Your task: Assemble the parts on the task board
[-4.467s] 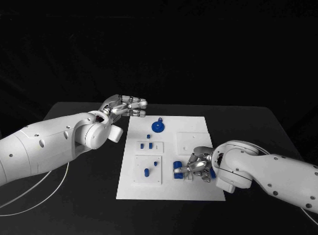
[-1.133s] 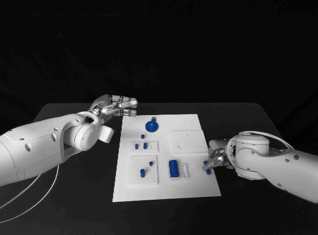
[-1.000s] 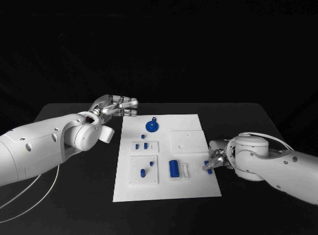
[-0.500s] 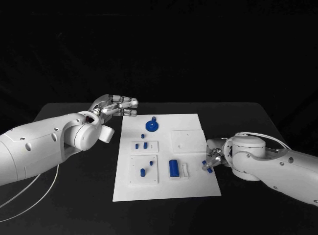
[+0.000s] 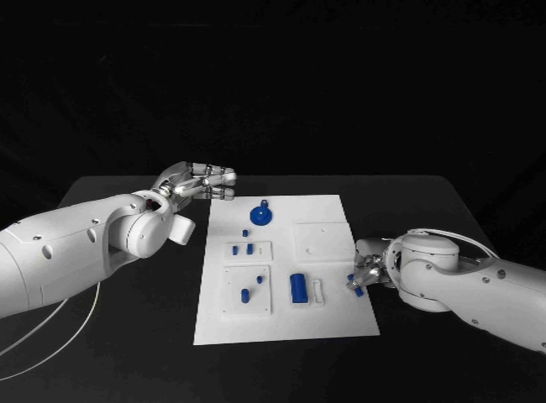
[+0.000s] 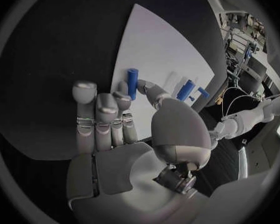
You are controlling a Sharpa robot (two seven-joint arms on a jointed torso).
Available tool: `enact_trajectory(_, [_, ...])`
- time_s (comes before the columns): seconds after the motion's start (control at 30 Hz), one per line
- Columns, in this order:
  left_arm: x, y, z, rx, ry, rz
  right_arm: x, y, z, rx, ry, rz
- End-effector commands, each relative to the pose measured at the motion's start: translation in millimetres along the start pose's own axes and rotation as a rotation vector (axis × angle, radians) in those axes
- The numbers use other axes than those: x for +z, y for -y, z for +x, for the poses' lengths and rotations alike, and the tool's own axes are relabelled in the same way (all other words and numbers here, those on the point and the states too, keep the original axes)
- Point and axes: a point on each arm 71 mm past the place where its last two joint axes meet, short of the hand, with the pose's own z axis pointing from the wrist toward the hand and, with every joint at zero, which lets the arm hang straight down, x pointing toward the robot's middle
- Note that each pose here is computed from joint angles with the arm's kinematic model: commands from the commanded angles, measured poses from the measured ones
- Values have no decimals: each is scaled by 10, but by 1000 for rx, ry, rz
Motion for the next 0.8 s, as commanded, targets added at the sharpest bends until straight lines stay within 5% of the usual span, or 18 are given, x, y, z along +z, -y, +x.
enact_trajectory(0.03, [1,8,23,-2,-19,3,49,170,168,58,-73,112])
enact_trajectory(0.47, [-6,2,13,-4,-21,-4,24,276,93,212,-94,104])
enact_trajectory(0.8, [-8,2,27,-9,-32,-7,-109,146,-40,397,-163,16])
